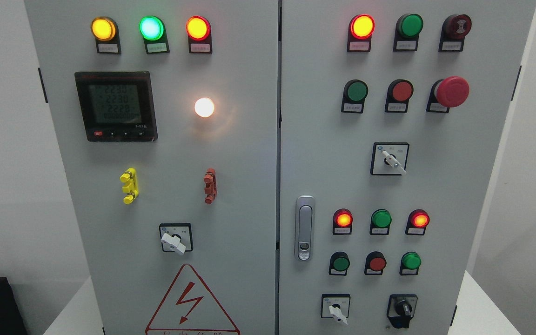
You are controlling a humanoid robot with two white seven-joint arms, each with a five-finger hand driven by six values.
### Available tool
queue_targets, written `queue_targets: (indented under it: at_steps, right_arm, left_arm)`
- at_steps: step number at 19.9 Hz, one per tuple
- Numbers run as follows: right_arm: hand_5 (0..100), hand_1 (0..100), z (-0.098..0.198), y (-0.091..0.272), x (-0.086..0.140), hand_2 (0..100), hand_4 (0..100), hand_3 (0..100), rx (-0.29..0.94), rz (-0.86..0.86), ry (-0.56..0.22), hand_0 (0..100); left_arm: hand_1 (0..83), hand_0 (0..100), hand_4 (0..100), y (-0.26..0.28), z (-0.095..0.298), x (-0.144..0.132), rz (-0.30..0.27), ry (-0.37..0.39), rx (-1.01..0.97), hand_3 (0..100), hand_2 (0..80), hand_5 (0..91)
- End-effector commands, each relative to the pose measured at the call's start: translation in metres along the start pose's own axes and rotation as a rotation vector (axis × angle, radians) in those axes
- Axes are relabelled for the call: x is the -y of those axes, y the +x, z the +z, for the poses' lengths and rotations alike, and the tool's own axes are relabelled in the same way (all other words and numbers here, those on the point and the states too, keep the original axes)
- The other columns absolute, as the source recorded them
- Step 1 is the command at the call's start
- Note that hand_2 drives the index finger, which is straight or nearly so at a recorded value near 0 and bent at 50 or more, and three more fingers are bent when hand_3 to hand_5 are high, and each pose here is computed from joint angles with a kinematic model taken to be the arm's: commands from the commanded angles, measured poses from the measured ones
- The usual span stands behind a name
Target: Trip black knob to open circuit
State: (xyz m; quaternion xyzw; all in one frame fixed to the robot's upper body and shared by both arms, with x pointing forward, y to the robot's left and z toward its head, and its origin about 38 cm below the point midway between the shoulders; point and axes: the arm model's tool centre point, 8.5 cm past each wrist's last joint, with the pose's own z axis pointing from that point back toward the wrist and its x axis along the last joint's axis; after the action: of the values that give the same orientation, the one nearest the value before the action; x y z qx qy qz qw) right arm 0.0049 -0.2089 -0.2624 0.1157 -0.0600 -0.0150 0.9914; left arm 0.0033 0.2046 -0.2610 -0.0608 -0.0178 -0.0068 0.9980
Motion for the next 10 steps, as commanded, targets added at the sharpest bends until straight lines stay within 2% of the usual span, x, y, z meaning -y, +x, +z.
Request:
queue_targets:
  at_steps: [1,4,10]
  right_arm:
    - [0,16,0.003,0.040,0.007,0,0,10,0.147,0.016,-0.023,0]
    - [0,16,0.008,0.063,0.012,0,3,14,0.236,0.041,-0.032,0]
    - [0,15,0.023,0.112,0.008,0,9,18,0.496,0.125,-0.039,0]
  left_arm:
    - [38.9,12,0,0.009,-0.001,-0.001,-0.003,0.002,0.025,0,0.0,0.0]
    - [38.9,12,0,0.009,-0.001,-0.001,-0.003,0.002,0.025,0,0.0,0.0]
    - [38.9,12,0,0.009,-0.001,-0.001,-0.003,0.002,0.025,0,0.0,0.0]
